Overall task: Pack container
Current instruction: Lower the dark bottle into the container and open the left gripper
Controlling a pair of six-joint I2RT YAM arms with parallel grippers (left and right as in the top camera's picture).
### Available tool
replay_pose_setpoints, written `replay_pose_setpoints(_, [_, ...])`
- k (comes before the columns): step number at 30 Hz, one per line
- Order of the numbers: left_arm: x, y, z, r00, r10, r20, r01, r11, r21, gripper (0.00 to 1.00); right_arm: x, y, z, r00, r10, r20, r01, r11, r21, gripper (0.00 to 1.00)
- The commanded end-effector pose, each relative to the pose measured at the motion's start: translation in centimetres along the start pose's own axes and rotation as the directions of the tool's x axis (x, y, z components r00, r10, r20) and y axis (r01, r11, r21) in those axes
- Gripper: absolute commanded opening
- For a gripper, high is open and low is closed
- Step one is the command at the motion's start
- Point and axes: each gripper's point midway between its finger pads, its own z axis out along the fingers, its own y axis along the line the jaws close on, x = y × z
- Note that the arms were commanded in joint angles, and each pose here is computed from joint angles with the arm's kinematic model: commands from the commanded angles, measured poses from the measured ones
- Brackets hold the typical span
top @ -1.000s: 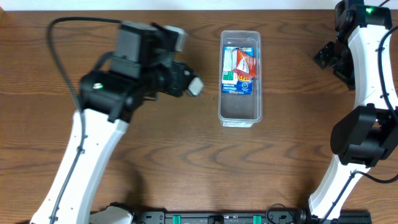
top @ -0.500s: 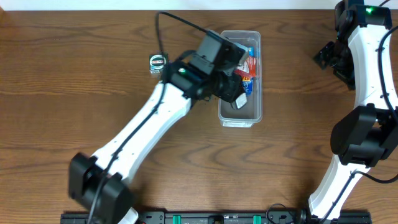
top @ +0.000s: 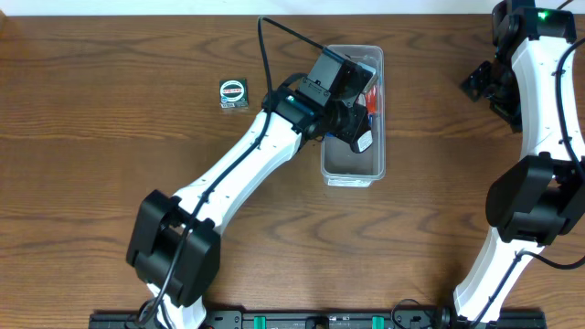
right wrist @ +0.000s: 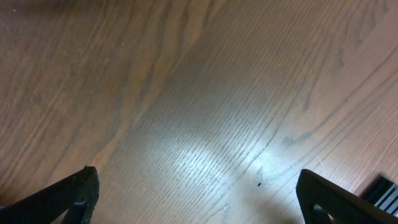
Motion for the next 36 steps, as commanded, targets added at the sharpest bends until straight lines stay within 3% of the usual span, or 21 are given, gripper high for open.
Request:
replay_pose_setpoints(1, [-0.2,0.2,1.5,1.000,-0.010,-0.005,0.010,1.000,0.015,0.30,-0.4,-0.6,-0.8,0.999,0.027,0.025,-0.026,1.000,-0.003,0.99])
replay_pose_setpoints(14, [2.0,2.8,5.4,0.997,-0.034,-0.072,0.030,0.998,-0.059,0.30,-0.4,-0.6,-0.8,0.999,0.027,0.025,-0.026,1.000,-0.003,0.99])
replay_pose_setpoints(36, [1.0,3.0,5.5,0.999,-0.022,-0.029,0.020,0.997,-0.072,0.31,-0.4,-0.6,-0.8,0.999,0.026,0.025,-0.026,1.000,-0.003,0.99])
